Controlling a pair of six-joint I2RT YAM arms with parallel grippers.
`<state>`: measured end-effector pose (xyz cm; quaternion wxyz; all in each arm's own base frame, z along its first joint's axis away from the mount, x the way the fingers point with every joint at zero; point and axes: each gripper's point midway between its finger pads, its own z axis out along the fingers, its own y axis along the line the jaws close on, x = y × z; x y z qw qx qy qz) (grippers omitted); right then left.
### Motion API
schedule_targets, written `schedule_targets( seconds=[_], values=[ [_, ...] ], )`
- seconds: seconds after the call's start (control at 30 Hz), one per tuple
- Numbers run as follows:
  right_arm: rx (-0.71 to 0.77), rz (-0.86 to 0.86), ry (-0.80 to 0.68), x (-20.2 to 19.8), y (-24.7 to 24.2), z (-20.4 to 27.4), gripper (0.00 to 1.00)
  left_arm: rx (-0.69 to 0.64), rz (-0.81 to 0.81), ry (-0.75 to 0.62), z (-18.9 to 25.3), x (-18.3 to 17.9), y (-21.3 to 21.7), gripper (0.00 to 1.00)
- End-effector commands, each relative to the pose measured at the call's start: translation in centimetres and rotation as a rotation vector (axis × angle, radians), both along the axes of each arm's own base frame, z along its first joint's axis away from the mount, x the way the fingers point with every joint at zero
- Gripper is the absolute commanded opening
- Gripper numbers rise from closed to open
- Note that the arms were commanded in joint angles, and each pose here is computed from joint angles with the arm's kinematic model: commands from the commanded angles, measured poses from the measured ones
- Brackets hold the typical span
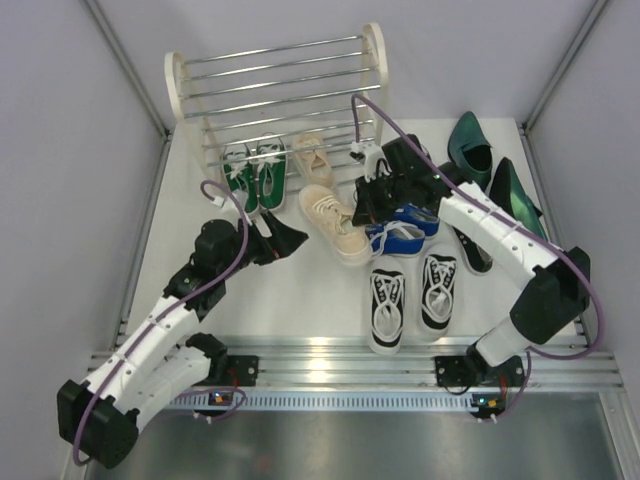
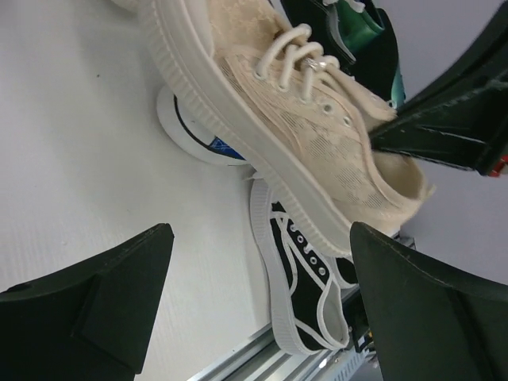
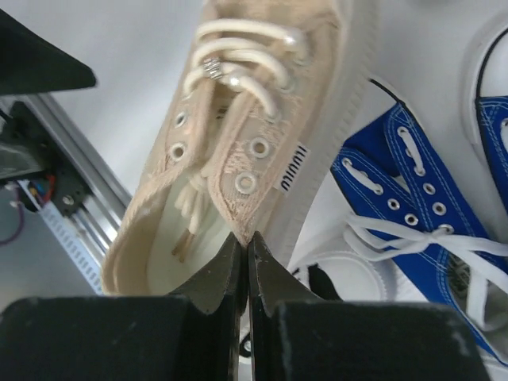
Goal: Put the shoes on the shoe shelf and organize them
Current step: Pick up the shoe.
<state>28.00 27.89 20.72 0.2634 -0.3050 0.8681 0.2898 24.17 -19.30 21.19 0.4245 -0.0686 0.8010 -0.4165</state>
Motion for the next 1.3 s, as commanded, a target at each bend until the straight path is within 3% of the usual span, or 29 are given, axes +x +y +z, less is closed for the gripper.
schedule_targets(
  seconds=[0.0,0.1,0.27,0.7,0.9,1.27],
  values=[
    [0.219,-0.041,-0.033,0.5,3.1,5.1,0.0,-0.053,0.137,-0.006,1.1,2.2,0.7,0.98],
    [0.267,-0.026,0.009,-0.3,3.7,5.5,0.0,-0.079,0.184,0.038,0.1,2.8,0.8,0.98],
    [0.327,0.006,0.069,-1.6,4.4,5.6,0.0,-0.22,0.204,-0.001,1.7,3.5,0.2,0.98],
    [0.446,0.032,0.144,-2.7,5.2,7.8,0.0,-0.264,0.273,0.047,0.1,3.9,0.8,0.98],
    [0.503,0.063,0.208,-3.8,5.5,8.2,0.0,-0.413,0.368,0.042,0.6,4.5,1.8,0.98],
    [0.578,0.11,0.345,-6.0,5.9,7.6,0.0,-0.581,0.368,-0.005,2.0,4.8,1.8,0.98]
  ],
)
